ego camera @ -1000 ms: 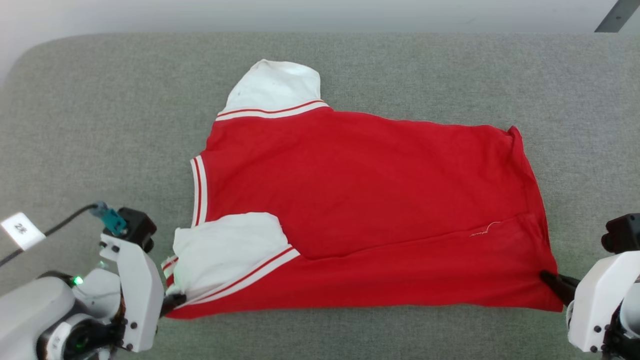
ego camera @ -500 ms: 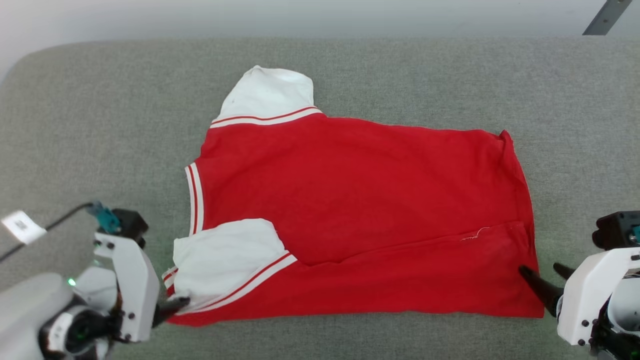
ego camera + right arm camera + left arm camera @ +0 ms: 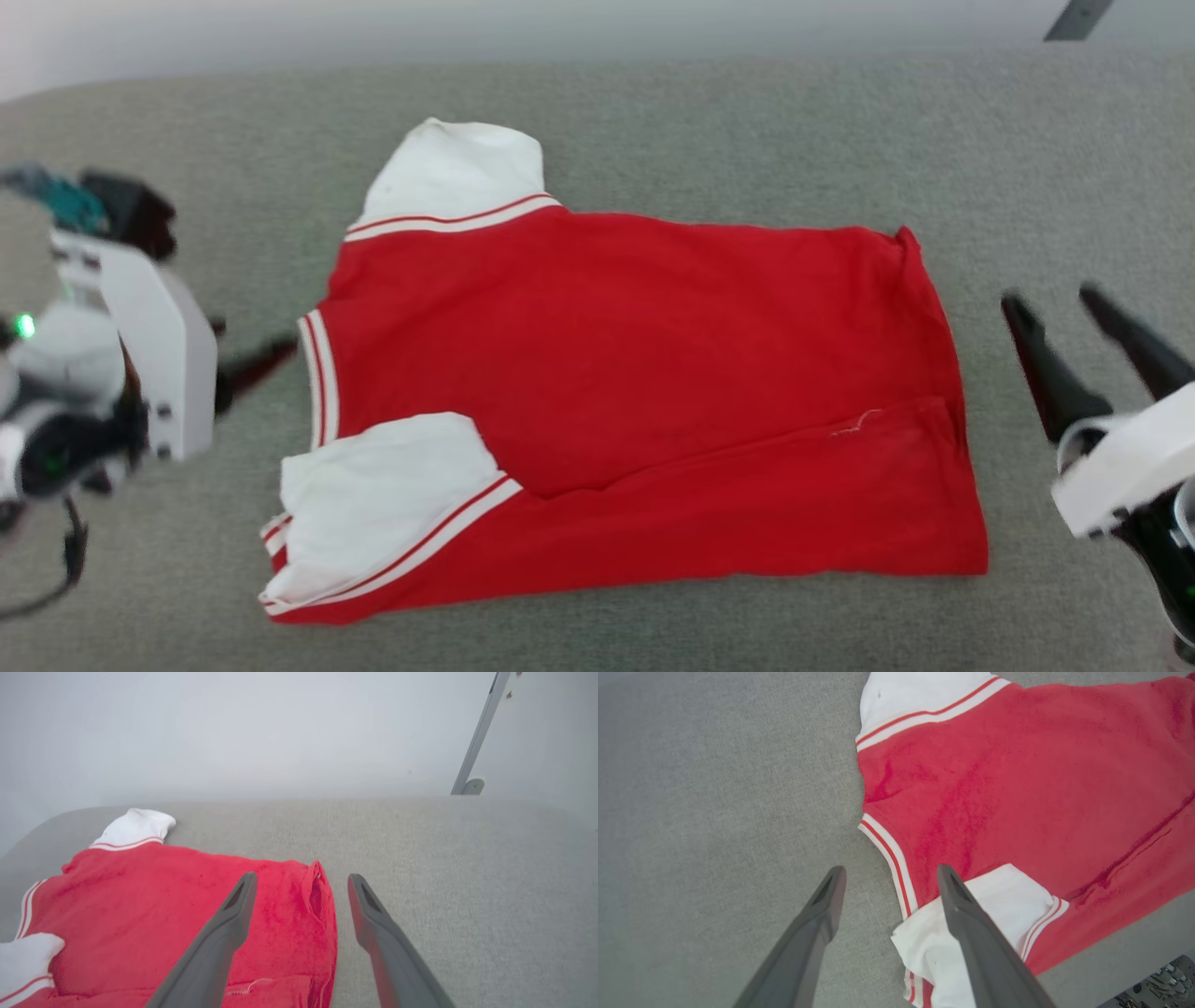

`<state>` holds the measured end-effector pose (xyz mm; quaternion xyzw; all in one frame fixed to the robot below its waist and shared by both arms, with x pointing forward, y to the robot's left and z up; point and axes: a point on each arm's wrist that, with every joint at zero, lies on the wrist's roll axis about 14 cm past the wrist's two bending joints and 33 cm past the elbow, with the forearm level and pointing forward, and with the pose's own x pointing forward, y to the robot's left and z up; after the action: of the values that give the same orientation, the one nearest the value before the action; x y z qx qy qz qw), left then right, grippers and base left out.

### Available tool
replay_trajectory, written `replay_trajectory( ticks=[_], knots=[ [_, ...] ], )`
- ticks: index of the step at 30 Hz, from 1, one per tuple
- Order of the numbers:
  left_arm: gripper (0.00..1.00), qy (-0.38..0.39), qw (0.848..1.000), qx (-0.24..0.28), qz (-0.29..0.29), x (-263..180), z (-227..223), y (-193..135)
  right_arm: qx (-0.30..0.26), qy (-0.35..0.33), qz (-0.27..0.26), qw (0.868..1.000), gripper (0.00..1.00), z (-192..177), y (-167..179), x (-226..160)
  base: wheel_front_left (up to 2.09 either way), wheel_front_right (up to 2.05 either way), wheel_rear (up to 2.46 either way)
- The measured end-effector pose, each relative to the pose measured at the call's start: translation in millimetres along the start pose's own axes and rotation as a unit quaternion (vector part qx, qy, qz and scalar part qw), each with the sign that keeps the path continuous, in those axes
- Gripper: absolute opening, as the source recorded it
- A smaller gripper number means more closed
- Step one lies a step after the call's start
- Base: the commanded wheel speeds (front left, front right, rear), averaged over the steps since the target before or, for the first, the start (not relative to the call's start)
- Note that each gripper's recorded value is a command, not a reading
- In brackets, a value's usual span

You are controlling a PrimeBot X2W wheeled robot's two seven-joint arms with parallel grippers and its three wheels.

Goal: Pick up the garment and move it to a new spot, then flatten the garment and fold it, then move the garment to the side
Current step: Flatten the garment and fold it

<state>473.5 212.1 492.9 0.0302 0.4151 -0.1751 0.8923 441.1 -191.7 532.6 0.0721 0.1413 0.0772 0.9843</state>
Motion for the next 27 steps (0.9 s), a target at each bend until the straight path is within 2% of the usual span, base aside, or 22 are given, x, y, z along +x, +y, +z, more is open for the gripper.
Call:
replay_trajectory(
  ticks=[5,10,17,27],
  knots=[
    [1.00,-0.065,0.997,0.031,-0.010,26,51,-1,-0.027,-0.124,0.003,0.992,1.00,36,7,9,0.00,0.00,0.00],
    [1.00,-0.121,0.991,0.056,-0.011,54,96,0,-0.030,-0.180,-0.003,0.983,1.00,39,6,14,0.00,0.00,0.00],
    [1.00,-0.115,0.991,0.062,-0.024,102,117,2,-0.030,-0.181,-0.030,0.983,1.00,19,-9,16,0.00,0.00,0.00],
    [1.00,-0.039,0.997,0.057,-0.044,163,108,-3,-0.019,-0.138,-0.068,0.988,1.00,-18,-34,19,0.00,0.00,0.00]
  ],
)
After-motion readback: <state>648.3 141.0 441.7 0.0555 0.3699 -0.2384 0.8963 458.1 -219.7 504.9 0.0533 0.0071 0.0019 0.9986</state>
